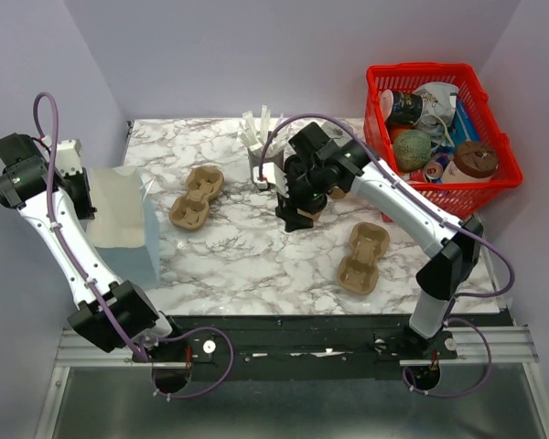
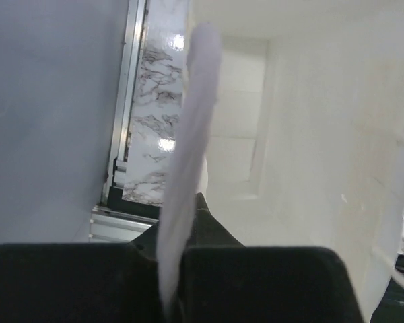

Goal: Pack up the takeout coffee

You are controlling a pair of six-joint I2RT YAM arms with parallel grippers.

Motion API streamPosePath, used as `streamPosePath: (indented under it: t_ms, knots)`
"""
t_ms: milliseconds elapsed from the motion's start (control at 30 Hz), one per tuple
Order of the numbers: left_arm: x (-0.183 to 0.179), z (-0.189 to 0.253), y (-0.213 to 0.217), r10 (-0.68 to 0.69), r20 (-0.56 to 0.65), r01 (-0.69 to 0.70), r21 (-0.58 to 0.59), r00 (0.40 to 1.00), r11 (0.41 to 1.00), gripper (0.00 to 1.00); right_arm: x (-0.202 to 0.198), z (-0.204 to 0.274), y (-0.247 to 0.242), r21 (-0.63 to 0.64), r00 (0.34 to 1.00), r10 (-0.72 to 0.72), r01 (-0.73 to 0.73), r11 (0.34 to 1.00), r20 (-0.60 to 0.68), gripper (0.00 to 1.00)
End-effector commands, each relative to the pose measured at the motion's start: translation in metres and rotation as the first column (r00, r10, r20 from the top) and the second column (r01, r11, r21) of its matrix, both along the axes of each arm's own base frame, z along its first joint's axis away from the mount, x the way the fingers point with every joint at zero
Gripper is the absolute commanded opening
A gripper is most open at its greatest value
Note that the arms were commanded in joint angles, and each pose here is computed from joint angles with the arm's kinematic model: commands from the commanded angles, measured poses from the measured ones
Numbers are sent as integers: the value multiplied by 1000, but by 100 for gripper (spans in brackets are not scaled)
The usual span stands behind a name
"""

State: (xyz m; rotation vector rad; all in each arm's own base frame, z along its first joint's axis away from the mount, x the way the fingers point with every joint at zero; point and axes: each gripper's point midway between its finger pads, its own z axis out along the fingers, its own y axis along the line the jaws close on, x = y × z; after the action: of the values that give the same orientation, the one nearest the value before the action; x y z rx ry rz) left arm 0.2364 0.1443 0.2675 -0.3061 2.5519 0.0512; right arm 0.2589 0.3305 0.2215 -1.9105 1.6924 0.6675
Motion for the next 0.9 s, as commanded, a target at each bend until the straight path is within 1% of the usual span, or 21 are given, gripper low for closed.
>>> streamPosePath:
  t_ms: [0,100,167,200,233,300,333,400,433,533,567,633,667,700,767,800,867]
  knots:
    - [-19,11,-27,-59,-37,56,-80,998,995,0,-10,15,-18,6,999,-37,37,999,18,77]
    - [-17,18,-29,-77,-31,75,-52,997,996,0,-14,13,-32,-3,997,-71,71,997,6,77]
    - [-15,33,-30,-88,8,89,-11,996,996,0,-12,13,-42,-10,995,-98,98,995,11,77]
    - [-11,41,-34,-107,46,108,-11,993,994,0,-13,9,-48,-21,994,-108,108,994,4,77]
    - [-8,58,-37,-126,100,125,18,987,992,0,-11,14,-55,-16,992,-128,129,992,17,77]
    - [-3,75,-47,-174,165,171,35,971,985,0,-9,15,-65,-16,987,-156,156,988,24,76]
    - [2,90,-60,-239,229,236,44,944,971,0,-7,16,-76,-15,982,-188,188,982,24,76]
    - [6,100,-72,-286,269,284,48,920,958,0,-6,17,-87,-16,976,-219,219,976,19,76]
    - [10,107,-84,-323,305,329,34,896,944,0,-3,16,-96,-19,970,-243,243,970,16,76]
    - [16,114,-116,-433,340,451,26,835,892,0,-8,1,-121,-77,960,-279,280,957,24,76]
    - [17,116,-138,-503,348,528,25,791,849,0,-19,-11,-132,-102,959,-283,283,954,11,76]
    - [15,120,-164,-584,366,618,29,725,785,0,-20,-23,-145,-115,951,-308,309,944,25,76]
    - [12,120,-183,-645,369,683,35,669,729,0,-20,-32,-154,-142,943,-329,332,932,45,76]
    - [11,120,-193,-673,374,716,33,638,698,0,-28,-46,-163,-173,941,-338,338,925,33,76]
    - [7,120,-207,-710,382,760,29,592,649,0,-26,-58,-173,-182,923,-383,382,906,33,76]
    - [3,120,-221,-756,388,809,46,527,586,0,-29,-66,-178,-198,916,-401,397,896,19,76]
    - [-4,118,-232,-801,379,848,72,464,526,0,-26,-71,-186,-199,891,-455,445,873,-1,76]
